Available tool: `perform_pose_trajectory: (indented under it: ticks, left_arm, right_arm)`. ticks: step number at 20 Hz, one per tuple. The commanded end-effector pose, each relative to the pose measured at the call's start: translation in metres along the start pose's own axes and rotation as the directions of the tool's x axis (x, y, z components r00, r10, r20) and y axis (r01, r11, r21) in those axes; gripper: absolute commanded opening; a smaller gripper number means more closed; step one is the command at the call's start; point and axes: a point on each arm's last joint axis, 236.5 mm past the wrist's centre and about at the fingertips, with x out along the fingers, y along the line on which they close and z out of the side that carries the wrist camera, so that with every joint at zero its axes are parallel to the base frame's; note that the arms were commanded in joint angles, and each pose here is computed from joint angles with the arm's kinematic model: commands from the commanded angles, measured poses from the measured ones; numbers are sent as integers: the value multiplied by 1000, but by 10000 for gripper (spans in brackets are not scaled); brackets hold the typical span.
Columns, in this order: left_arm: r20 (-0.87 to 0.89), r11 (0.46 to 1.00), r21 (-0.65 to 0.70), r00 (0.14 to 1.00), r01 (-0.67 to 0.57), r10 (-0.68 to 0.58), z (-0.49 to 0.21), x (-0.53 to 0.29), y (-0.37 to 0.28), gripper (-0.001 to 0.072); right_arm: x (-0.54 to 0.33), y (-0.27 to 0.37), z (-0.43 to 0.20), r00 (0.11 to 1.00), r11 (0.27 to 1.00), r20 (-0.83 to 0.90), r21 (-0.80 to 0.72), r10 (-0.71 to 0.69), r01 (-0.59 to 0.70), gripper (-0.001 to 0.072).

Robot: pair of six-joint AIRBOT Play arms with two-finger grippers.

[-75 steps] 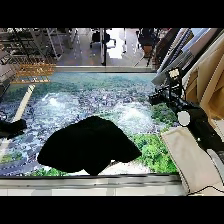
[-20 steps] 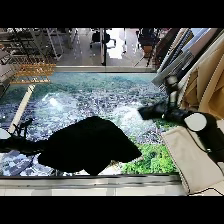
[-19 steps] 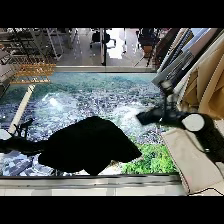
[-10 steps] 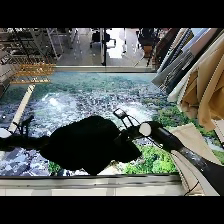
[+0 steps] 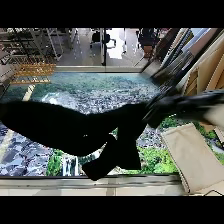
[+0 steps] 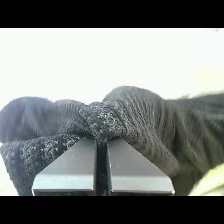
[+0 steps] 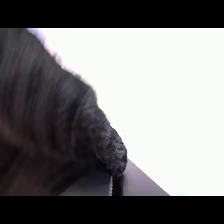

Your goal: Fold the clothes and pants, and hang the long-sleeved shirts on hangers.

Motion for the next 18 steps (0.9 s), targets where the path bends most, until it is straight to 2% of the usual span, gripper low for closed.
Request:
perform_pose_trajectory:
  ticks: [1,2,3,5,6,8,10,12,13,15,17,18]
  left_arm:
    - [271,954,204,924,219,-270,62,-59,-125,25]
    - [318,947,230,902,225,-292,71,-66,-135,24]
    - [358,952,244,895,187,-268,79,-68,-132,24]
    - [374,974,219,917,56,-137,83,-63,-102,23]
    - [346,980,195,938,-44,-27,77,-57,-71,23]
    - [250,975,111,955,-192,159,49,-41,-4,23]
    - [155,947,10,936,-320,315,9,-22,77,22]
    - [60,860,-56,859,-507,509,-35,-15,171,23]
    - [-37,816,-65,818,-575,574,-65,-15,210,22]
    - [-234,746,-64,737,-663,635,-123,-25,265,23]
    - [-345,678,-90,661,-730,666,-158,-47,305,25]
    - [-375,655,-113,643,-747,668,-171,-57,319,56]
  right_arm:
    - [-142,-58,114,789,951,552,23,-270,309,35]
    - [-151,-67,130,730,934,612,38,-303,356,34]
    - [-143,-78,137,710,923,623,55,-330,380,34]
    - [-73,-105,124,783,925,512,63,-352,375,34]
    - [-23,-116,109,839,939,430,77,-334,334,34]
    - [95,-110,71,945,980,272,128,-180,150,34]
    - [189,-70,47,978,983,207,173,28,-64,34]
    - [246,-19,30,964,950,169,203,204,-237,35]
    - [263,11,18,948,927,125,206,292,-313,66]
    - [270,51,-7,917,903,9,174,398,-394,493]
    - [264,45,-24,920,909,-70,205,384,-364,503]
    - [261,31,-33,929,913,-98,247,356,-324,504]
